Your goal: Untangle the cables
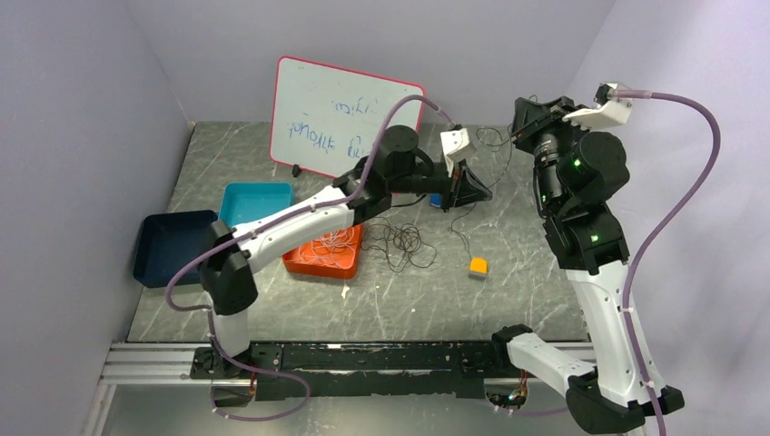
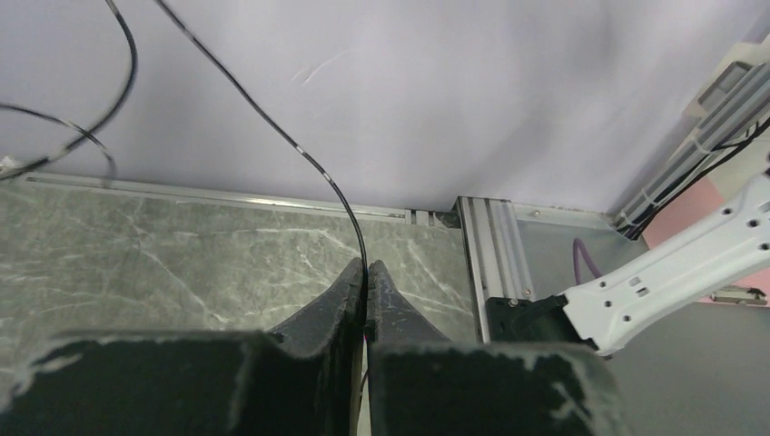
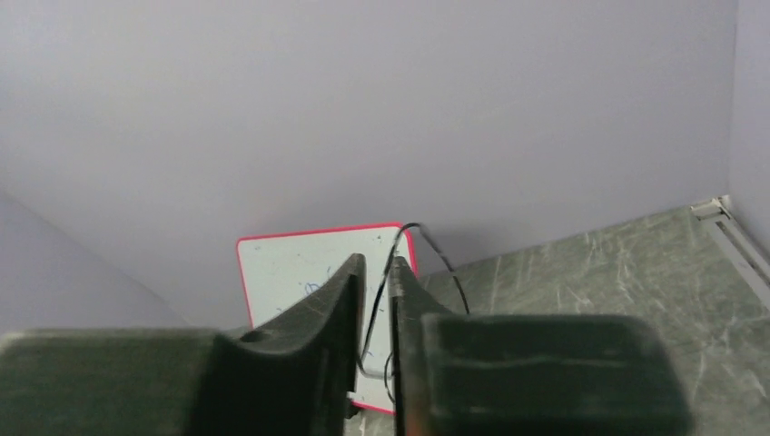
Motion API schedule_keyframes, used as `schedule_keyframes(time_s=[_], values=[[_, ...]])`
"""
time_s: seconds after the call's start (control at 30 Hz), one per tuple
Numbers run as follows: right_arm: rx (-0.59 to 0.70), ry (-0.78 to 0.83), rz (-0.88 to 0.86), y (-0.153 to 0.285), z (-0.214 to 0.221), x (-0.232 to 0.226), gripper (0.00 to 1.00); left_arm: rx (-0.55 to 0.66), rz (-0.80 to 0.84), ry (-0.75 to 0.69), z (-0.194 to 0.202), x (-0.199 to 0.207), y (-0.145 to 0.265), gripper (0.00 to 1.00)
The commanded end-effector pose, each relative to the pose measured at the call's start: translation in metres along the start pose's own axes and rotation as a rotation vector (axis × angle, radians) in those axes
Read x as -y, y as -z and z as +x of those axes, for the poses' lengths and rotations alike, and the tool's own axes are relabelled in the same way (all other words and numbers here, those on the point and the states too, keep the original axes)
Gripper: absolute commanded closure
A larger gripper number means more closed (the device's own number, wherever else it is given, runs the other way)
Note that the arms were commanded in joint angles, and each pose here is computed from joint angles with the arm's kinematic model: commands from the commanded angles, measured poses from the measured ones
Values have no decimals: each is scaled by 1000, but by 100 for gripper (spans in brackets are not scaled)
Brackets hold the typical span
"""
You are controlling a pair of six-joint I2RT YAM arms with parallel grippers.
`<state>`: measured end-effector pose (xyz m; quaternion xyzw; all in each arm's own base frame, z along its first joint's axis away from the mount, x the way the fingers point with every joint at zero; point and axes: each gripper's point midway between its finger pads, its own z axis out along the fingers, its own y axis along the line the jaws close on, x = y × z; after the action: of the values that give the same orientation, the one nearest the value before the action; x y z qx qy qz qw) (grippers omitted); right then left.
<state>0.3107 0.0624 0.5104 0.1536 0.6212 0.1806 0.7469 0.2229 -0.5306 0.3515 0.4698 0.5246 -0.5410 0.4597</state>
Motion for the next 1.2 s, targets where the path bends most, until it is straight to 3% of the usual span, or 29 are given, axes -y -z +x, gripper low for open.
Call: schedule_keyframes(time_s=[0.0,0.4,0.77,1.17], values=[[-40,66,33,-3,15,10,73,49,-51,-33,-61,21,34,93],[-90,148,15,-5,33,14,46,103,-226,41,-129,-12,105,93],[-150,171,-18,-9,65,17,45,48,-544,64,-139,-74,195,93],[-218,209,-45,-23,103,20,45,-18,-930,114,-104,-109,314,93]])
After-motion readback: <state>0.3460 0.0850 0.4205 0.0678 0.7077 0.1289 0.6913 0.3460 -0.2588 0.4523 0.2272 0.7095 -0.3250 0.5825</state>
